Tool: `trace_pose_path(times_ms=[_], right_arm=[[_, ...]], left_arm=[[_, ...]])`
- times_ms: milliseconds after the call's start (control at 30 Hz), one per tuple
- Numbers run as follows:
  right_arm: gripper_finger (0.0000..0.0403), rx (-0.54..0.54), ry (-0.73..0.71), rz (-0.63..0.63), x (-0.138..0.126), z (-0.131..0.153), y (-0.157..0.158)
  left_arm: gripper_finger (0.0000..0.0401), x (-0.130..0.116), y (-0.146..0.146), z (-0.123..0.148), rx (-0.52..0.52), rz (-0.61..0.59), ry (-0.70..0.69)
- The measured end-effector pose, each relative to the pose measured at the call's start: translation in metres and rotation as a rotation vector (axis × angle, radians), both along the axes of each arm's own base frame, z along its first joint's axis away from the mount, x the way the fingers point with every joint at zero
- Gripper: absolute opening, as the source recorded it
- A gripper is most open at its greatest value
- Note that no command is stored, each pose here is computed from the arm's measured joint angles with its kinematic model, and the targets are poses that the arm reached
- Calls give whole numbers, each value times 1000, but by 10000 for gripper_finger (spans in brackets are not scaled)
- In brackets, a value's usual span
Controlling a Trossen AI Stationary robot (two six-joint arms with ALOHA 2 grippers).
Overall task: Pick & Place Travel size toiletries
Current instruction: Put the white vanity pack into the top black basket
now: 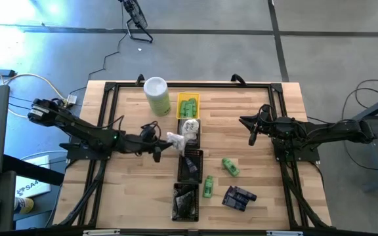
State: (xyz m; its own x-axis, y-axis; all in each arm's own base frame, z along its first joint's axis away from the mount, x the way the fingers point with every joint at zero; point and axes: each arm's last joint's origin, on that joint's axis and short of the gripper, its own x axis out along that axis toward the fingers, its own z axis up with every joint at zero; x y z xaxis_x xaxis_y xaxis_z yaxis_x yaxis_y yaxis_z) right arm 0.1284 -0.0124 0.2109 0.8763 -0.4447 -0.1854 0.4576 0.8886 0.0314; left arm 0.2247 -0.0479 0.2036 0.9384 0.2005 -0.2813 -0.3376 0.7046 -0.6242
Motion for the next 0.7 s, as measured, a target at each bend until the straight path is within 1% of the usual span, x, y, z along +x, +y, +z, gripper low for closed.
trace_pose_path(times_ms=[133, 233, 567, 700], right_arm=[[46, 0, 0, 0, 0, 0, 0], [46, 0, 0, 0, 0, 0, 0], [46, 0, 0, 0, 0, 0, 0], [46, 0, 0, 0, 0, 0, 0]], left_arm=[[3, 3, 6, 7, 76, 11, -58], [3, 4, 7, 9, 121, 21, -58], [3, 5, 9, 4, 144, 105, -37], [3, 15, 7, 3, 150, 107, -17]])
